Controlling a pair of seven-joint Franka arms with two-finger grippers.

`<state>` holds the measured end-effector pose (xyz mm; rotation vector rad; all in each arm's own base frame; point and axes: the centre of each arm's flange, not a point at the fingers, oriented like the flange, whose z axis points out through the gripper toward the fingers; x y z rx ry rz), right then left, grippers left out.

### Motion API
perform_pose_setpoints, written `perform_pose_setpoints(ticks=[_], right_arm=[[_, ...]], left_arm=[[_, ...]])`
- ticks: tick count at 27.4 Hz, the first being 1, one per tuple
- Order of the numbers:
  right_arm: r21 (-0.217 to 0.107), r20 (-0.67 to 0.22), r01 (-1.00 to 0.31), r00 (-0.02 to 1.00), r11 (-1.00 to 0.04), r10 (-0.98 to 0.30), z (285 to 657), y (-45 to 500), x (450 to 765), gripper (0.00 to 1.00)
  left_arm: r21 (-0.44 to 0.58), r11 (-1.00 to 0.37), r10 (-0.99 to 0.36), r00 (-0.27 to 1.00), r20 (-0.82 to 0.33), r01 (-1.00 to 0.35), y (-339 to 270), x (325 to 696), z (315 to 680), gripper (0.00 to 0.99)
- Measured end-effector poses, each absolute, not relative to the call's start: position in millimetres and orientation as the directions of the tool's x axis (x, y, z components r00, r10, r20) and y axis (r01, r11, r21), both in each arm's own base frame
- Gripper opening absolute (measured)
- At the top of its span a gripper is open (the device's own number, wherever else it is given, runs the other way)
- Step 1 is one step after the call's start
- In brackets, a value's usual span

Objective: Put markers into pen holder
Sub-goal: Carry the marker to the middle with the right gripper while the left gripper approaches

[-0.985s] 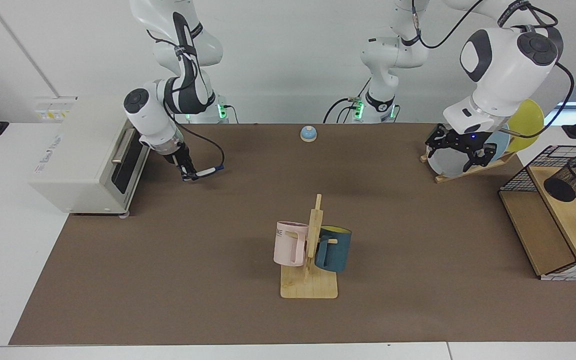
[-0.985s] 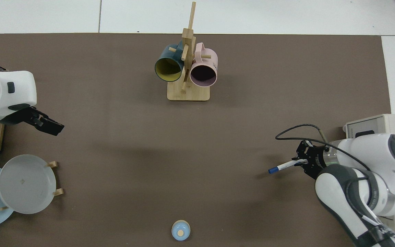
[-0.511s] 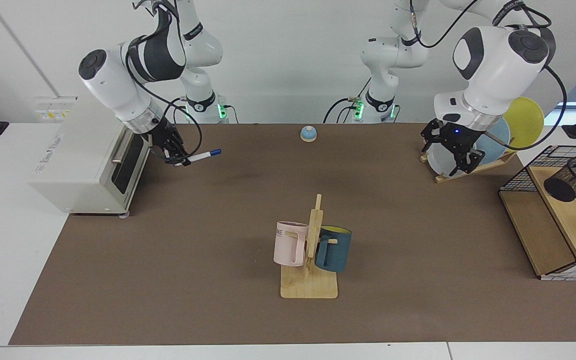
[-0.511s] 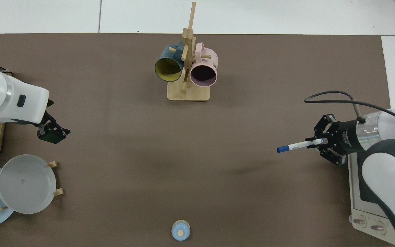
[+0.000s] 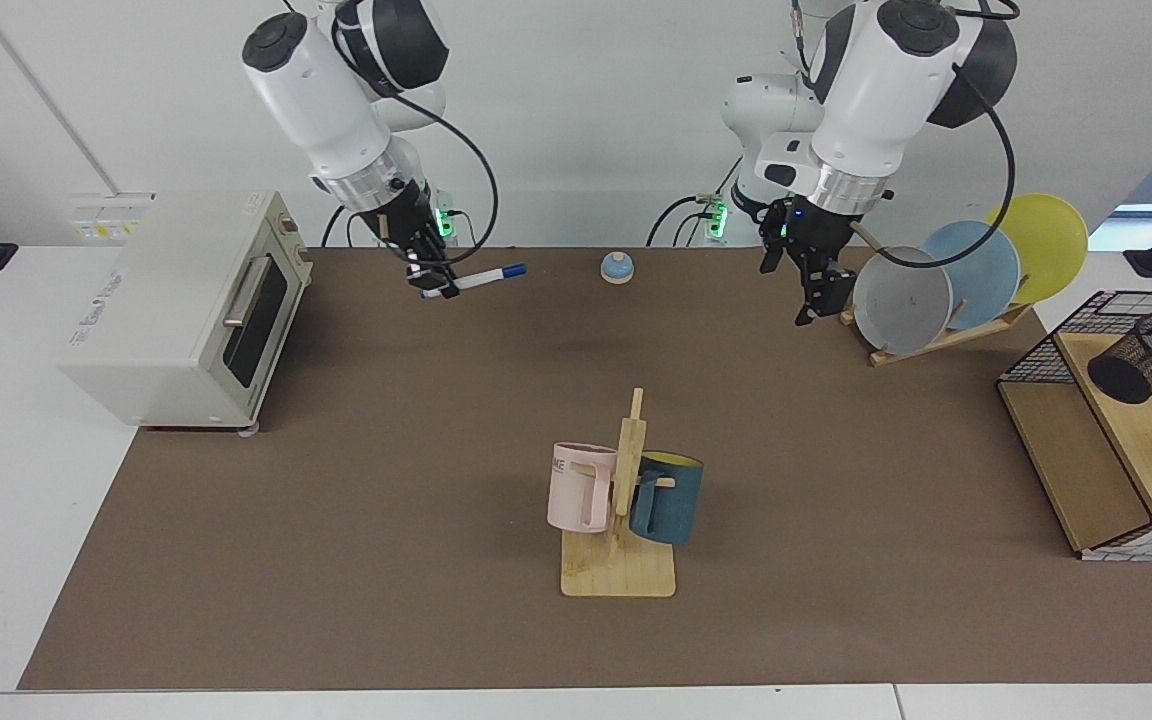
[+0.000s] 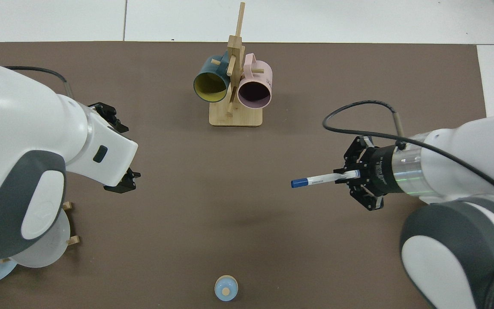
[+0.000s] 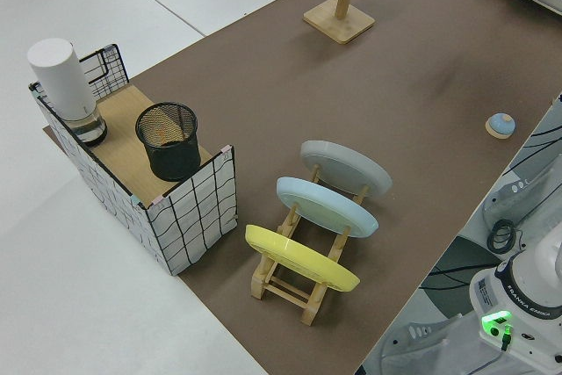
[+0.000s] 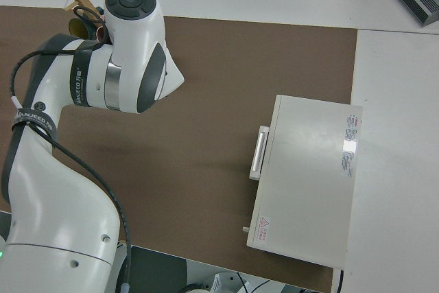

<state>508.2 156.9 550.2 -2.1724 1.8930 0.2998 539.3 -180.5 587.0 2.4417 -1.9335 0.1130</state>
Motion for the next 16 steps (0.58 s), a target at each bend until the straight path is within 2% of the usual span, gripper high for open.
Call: perform_pose_setpoints(ticks=[9,16], right_arm=[[-0.006,-0.368,-0.991,0.129,-0.136,-0.921,557,233,480,0.17],[0.035,-0.379,-0.995,0.075,-0.095,-0.922,560,265,464,0.17]], left_arm=[[-0.062,-0.165,-0.983,0.159,0.092,-0.984,-214,531,600,0.991],[0.0,-0.104,-0.983,0.103,0.152,-0.995,-241,520,588,0.991]])
